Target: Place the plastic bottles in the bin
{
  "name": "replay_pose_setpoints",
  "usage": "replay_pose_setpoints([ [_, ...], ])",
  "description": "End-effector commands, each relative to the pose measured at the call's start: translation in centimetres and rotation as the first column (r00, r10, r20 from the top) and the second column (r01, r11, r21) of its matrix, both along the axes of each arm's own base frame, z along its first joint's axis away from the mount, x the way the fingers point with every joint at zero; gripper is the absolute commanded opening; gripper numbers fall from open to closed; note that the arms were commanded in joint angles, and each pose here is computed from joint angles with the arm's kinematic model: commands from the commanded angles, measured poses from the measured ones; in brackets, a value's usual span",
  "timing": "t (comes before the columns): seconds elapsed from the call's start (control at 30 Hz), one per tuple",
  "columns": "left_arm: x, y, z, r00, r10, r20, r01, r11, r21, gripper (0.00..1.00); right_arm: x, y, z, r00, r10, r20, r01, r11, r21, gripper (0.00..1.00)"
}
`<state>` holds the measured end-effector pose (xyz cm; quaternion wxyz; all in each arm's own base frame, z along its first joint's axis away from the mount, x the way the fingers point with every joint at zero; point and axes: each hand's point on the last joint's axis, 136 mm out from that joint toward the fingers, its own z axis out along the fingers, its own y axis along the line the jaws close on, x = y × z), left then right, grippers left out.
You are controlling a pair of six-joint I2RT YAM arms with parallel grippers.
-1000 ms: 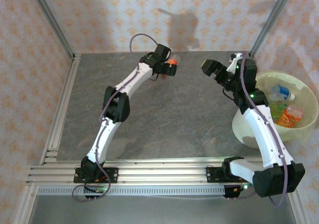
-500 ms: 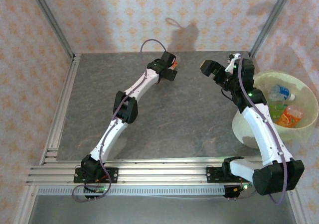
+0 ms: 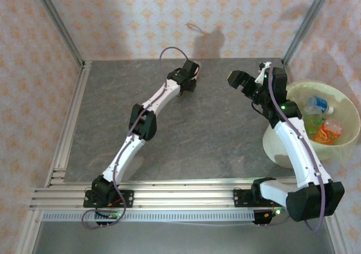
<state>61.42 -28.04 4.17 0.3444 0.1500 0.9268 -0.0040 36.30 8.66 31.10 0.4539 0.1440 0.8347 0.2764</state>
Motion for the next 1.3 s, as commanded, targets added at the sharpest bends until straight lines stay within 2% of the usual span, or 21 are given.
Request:
replay_pose_setpoints([
  [0.0,-0.2,0.2,1.5,1.000,0.029,-0.001,-0.029,0.999,-0.031,0.28,-0.6,-0.6,1.8,0.999,-0.024,0.046,0.026,0.999,-0.026,0.99],
  [0.17,-1.9,0.8,3.4,0.998,0.043,-0.048,-0.046,0.998,-0.054,0.16,-1.1,-1.4,1.6,0.997,-0.062,0.044,0.064,0.997,-0.039,0.99],
  [0.27,-4.0,-0.6,5.3,0.997,-0.012,-0.072,0.000,0.987,-0.158,0.13,-1.3,-1.2,0.8,0.998,-0.067,0.018,0.067,0.998,-0.014,0.99],
  [0.4,-7.8,-1.6,9.2,0.999,-0.042,-0.024,0.034,0.961,-0.276,0.12,-1.7,-0.6,-0.2,0.997,-0.062,-0.044,0.065,0.996,0.058,0.99],
  [0.5,-11.5,-2.7,11.6,0.996,-0.083,-0.009,0.074,0.924,-0.374,0.12,-2.1,0.0,-0.8,0.997,-0.038,-0.065,0.044,0.995,0.094,1.00],
  [0.63,-16.7,-5.1,14.9,0.978,-0.210,0.006,0.186,0.854,-0.485,0.12,-2.3,2.3,-0.8,0.995,0.075,-0.068,-0.061,0.980,0.188,0.99],
  [0.77,-21.0,-7.0,18.8,0.954,-0.289,0.083,0.290,0.813,-0.505,0.11,-1.7,3.1,-0.9,0.992,0.085,-0.095,-0.054,0.956,0.289,0.99],
  [0.9,-23.5,-8.7,21.1,0.933,-0.331,0.141,0.356,0.789,-0.501,0.11,-0.8,4.8,0.0,0.987,0.155,-0.050,-0.124,0.914,0.386,0.99],
  [1.0,-24.5,-10.1,22.3,0.918,-0.357,0.175,0.396,0.775,-0.493,0.12,-0.3,4.1,-0.3,0.992,0.111,-0.066,-0.080,0.930,0.360,0.99],
  [1.13,-25.7,-12.0,22.7,0.891,-0.411,0.194,0.453,0.765,-0.459,0.12,-0.1,4.1,-0.1,0.992,0.109,-0.056,-0.082,0.930,0.357,1.00],
  [1.27,-26.3,-13.1,22.9,0.874,-0.439,0.206,0.484,0.753,-0.445,0.11,-0.2,3.2,-0.9,0.993,0.054,-0.104,-0.016,0.941,0.338,0.91],
])
